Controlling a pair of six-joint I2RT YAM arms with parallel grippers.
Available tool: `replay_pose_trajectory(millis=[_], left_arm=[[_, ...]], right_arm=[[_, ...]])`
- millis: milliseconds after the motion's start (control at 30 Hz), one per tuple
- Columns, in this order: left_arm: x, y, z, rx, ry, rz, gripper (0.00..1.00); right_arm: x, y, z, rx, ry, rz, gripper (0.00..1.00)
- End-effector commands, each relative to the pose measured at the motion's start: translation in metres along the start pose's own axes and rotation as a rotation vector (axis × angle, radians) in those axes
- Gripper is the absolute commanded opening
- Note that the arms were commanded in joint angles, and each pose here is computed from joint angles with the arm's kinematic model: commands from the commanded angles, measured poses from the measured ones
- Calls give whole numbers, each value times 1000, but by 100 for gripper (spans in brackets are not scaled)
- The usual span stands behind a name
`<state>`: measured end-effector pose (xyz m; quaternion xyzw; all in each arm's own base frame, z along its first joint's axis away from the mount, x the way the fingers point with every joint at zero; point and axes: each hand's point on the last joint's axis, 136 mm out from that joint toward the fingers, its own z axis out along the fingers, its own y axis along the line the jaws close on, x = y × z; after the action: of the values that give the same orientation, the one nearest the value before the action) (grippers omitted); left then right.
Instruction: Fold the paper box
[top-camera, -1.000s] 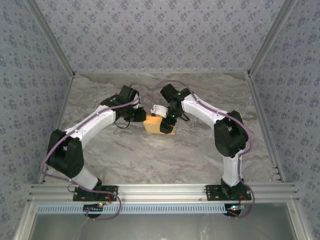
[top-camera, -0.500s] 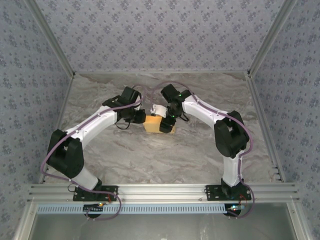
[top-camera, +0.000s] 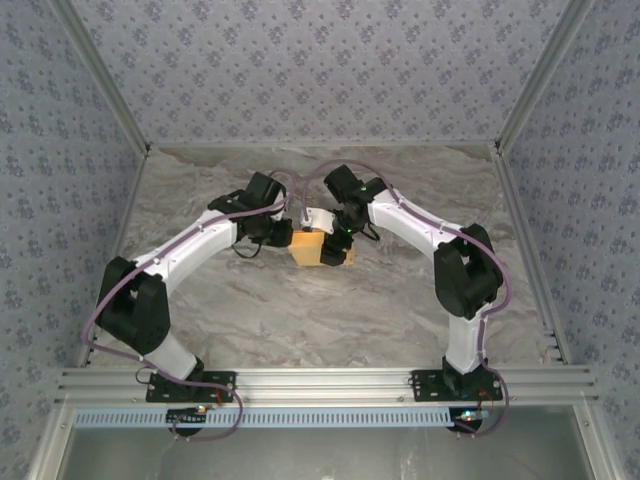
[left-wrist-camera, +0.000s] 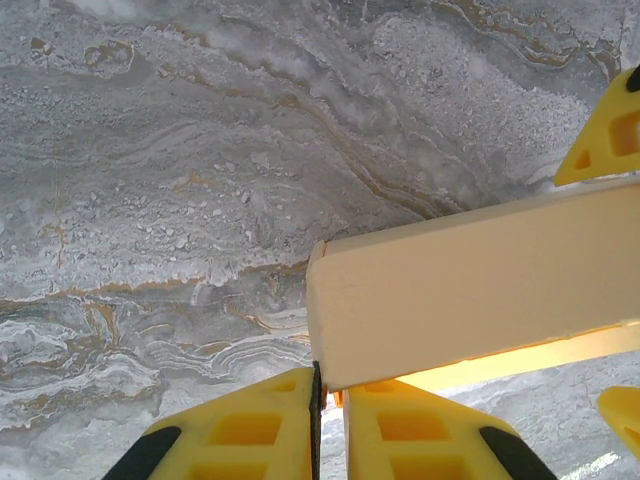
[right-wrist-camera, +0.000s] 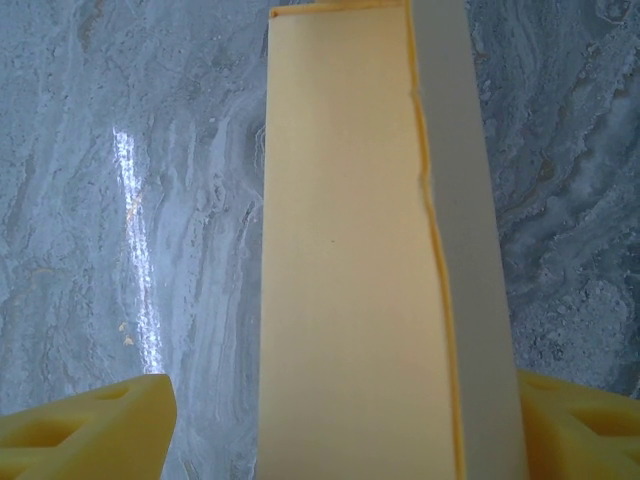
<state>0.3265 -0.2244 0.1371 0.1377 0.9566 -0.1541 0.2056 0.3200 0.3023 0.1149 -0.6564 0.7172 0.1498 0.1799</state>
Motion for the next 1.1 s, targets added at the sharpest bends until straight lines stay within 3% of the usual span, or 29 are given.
replay_pose_trajectory(millis=[0, 533, 1067], left_arm=[[-8, -18, -5, 51, -11, 42, 14], [-10, -17, -7, 22, -5, 76, 14], [-16, -26, -11, 52, -20, 65, 13]], right_arm=[[-8, 2, -11, 2, -4, -47, 81], [-18, 2, -13, 61, -148, -109, 80], [-12, -3, -10, 82, -126, -105, 56]])
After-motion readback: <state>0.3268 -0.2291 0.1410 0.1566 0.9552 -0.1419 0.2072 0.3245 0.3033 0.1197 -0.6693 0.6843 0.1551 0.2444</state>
